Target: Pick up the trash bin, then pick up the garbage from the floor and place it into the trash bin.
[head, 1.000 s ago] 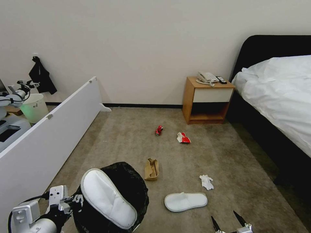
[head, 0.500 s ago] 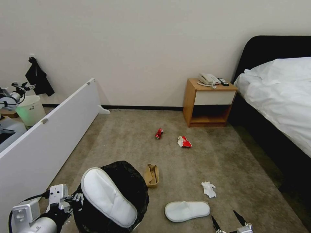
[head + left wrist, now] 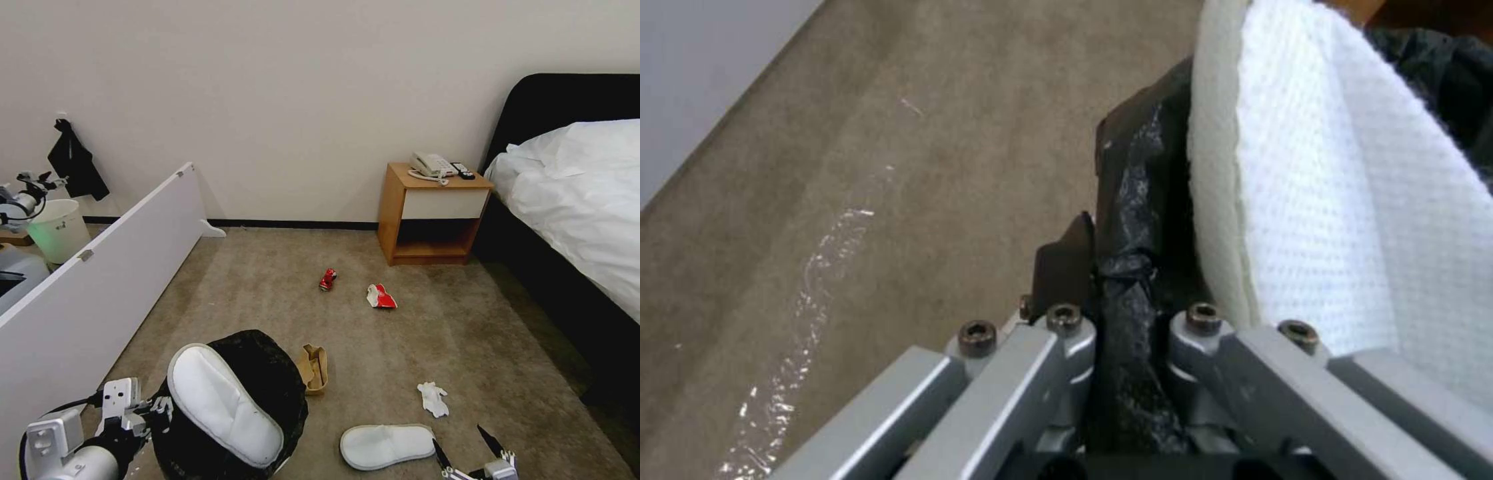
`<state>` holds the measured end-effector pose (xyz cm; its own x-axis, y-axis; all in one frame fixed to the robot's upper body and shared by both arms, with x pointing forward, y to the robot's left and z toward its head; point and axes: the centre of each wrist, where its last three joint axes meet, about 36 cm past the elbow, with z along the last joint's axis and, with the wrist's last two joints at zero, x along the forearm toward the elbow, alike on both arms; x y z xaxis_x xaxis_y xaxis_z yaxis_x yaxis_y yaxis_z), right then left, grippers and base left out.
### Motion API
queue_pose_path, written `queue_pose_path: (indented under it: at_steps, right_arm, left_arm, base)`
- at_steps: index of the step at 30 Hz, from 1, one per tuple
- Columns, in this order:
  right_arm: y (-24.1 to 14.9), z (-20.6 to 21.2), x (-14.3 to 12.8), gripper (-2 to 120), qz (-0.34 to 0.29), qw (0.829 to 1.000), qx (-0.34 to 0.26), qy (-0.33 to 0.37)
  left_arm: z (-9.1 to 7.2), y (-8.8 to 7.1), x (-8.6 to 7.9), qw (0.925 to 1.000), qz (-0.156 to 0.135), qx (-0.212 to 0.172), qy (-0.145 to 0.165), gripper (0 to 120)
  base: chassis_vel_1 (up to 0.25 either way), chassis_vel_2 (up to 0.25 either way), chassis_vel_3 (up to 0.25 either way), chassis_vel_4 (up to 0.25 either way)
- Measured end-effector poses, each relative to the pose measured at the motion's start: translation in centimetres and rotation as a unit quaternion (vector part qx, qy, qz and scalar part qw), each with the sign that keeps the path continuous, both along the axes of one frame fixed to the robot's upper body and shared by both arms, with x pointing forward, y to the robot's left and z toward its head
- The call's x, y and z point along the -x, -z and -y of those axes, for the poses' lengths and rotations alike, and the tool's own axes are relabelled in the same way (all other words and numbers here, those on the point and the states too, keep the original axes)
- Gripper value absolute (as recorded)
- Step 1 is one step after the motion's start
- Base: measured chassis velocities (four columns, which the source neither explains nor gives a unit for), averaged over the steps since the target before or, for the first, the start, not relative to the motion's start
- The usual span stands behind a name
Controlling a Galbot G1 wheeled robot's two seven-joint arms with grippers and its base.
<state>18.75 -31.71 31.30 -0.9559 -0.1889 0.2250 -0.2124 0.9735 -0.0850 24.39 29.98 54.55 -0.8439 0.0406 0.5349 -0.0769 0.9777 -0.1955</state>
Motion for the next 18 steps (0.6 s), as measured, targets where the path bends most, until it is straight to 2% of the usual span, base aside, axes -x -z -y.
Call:
queue_pose_path:
  at_steps: [12, 18]
  right_arm:
    - [-1.2, 0.7, -1.7, 100, -0.011, 1.0, 0.003, -0.029]
    - [-2.6, 3.0, -3.8, 100, -0.034, 0.997, 0.047, -0.041]
  left_arm:
    - [-0.1, 0.1, 0.2, 1.0, -0.004, -0.002, -0.003, 4]
    - [-0.2, 0.2, 0.3, 1.0, -0.008, -0.003, -0.005, 4]
  base:
    - [0.0, 0.0, 0.0, 0.0]
    - [0.0, 0.0, 0.0, 0.0]
